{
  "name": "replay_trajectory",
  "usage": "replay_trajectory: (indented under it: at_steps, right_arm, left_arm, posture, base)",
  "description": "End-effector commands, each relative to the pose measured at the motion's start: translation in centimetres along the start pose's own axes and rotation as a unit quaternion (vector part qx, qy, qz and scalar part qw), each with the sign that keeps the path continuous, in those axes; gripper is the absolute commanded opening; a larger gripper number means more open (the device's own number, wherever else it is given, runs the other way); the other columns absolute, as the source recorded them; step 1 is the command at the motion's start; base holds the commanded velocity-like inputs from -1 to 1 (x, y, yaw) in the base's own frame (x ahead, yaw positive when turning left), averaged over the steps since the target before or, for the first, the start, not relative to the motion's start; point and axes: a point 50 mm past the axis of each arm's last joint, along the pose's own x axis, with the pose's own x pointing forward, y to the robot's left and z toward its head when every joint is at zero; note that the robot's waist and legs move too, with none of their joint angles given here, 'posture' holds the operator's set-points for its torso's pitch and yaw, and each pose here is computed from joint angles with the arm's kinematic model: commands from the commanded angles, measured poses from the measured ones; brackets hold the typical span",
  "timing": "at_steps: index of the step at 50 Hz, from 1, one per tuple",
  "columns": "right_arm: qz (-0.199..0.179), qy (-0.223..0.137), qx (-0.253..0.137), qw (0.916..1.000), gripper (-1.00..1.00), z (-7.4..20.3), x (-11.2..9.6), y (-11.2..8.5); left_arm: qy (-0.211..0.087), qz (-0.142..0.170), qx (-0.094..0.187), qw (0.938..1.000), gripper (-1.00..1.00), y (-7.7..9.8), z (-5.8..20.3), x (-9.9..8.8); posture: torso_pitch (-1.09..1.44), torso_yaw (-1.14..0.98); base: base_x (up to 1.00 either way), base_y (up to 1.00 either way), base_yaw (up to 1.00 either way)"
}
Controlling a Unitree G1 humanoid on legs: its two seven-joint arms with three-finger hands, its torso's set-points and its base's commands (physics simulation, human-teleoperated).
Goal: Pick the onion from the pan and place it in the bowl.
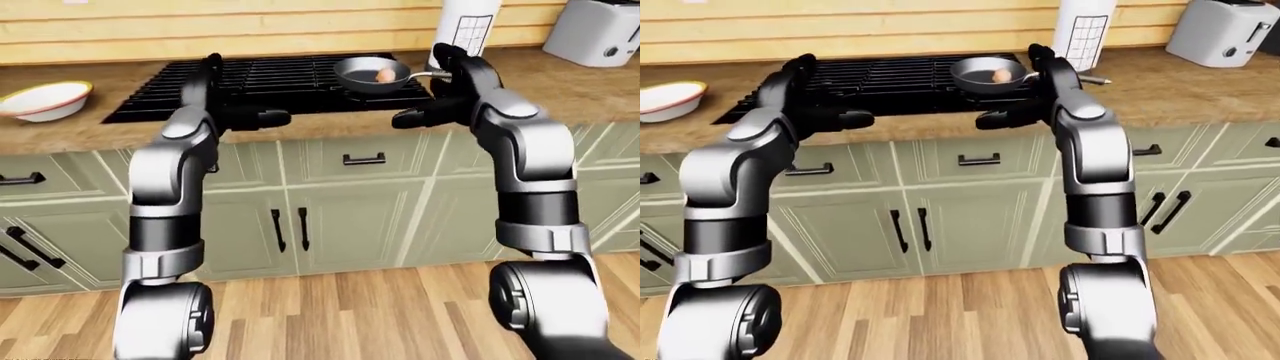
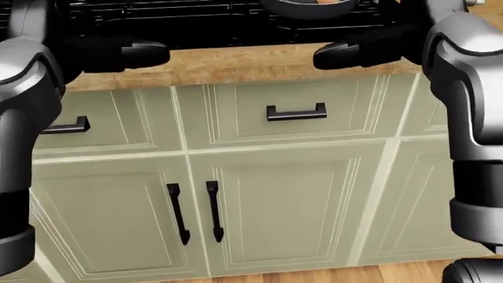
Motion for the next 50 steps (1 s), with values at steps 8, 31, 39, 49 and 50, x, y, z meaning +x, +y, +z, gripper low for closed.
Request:
replay_trajectory:
  at_steps: [8,31,39,49,50]
  right_arm:
    - [-0.023,-0.064,-0.007,0.9977,1.00,3.3,-1.2,-1.2]
    - [-0.019,-0.072,-0.005,0.9972,1.00,4.0,-1.3,-1.0]
    - [-0.018,-0.074,-0.008,0.9970,1.00,4.4,-1.4,-1.0]
    - [-0.019,-0.070,-0.008,0.9973,1.00,4.0,-1.3,-1.2]
    - [-0.019,-0.071,-0.008,0.9973,1.00,4.1,-1.4,-1.2]
  left_arm:
    - [-0.067,-0.006,-0.002,0.9977,1.00,-0.3,3.3,-0.8]
    - [-0.078,-0.003,0.002,0.9969,1.00,-0.4,4.2,-1.1]
    - [-0.081,-0.004,0.003,0.9967,1.00,-0.5,4.5,-1.1]
    - [-0.085,-0.005,0.004,0.9964,1.00,-0.6,4.9,-1.1]
    - [-0.086,-0.005,0.004,0.9963,1.00,-0.6,5.1,-1.1]
  posture:
    - [0.00,0.00]
    - [0.00,0.00]
    - [0.00,0.00]
    - [0.00,0.00]
    - [0.00,0.00]
  base:
    - [0.28,0.00,0.00]
    - [0.34,0.00,0.00]
    - [0.39,0.00,0.00]
    - [0.39,0.00,0.00]
    - [0.39,0.00,0.00]
